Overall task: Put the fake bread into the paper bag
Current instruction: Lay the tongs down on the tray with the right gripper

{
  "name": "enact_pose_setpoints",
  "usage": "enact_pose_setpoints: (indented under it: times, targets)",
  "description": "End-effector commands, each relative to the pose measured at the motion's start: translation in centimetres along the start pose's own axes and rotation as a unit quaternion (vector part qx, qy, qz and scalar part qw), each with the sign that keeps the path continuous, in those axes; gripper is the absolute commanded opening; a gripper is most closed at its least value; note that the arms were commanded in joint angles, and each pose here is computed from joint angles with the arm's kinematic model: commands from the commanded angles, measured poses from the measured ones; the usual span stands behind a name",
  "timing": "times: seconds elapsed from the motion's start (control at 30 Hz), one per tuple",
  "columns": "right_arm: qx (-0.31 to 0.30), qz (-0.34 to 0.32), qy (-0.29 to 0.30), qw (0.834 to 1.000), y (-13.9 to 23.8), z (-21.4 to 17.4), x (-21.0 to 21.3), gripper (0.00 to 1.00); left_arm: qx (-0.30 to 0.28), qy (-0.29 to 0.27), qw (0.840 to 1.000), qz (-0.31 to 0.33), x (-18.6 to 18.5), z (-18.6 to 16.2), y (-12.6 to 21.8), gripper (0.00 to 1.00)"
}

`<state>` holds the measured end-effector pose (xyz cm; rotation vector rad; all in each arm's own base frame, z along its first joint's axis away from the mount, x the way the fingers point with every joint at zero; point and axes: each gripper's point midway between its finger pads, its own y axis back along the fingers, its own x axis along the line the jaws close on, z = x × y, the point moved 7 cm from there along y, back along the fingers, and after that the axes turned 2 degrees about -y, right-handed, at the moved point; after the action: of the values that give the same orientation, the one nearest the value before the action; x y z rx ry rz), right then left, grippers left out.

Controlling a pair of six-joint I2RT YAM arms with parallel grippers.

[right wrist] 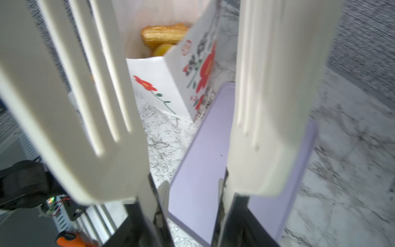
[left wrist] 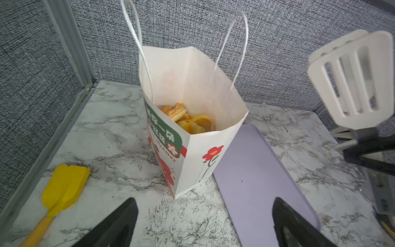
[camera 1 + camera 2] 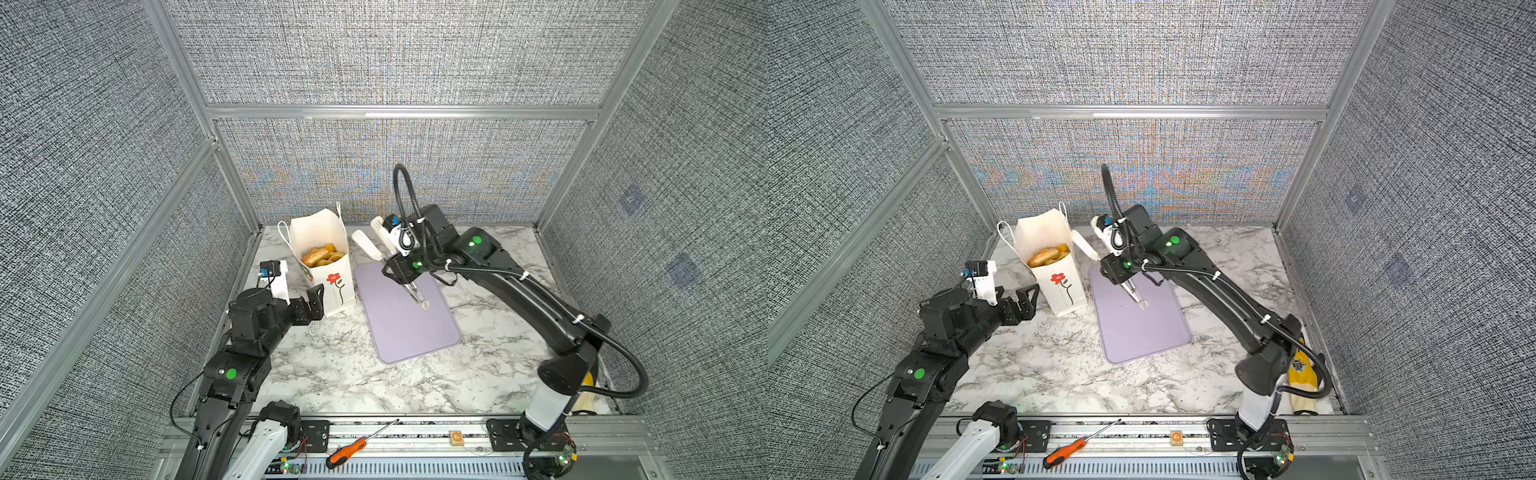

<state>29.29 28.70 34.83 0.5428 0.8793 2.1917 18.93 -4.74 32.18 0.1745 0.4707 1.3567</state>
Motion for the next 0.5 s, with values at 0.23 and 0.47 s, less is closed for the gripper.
enact_pose_setpoints:
  times: [0.23, 0.47]
  targets:
    - [0.0, -0.084, -0.052, 0.995, -6.2, -6.8, -4.6, 0.54, -0.039, 0.042, 0.994, 0.089, 2.3, -1.1, -0.2, 0.99]
    - [0.052, -0.096, -0.081, 0.991, -12.8, -9.2, -5.5, 0.54, -0.051, 0.068, 0.986, 0.141, 3.9, -3.2, -0.4, 0.99]
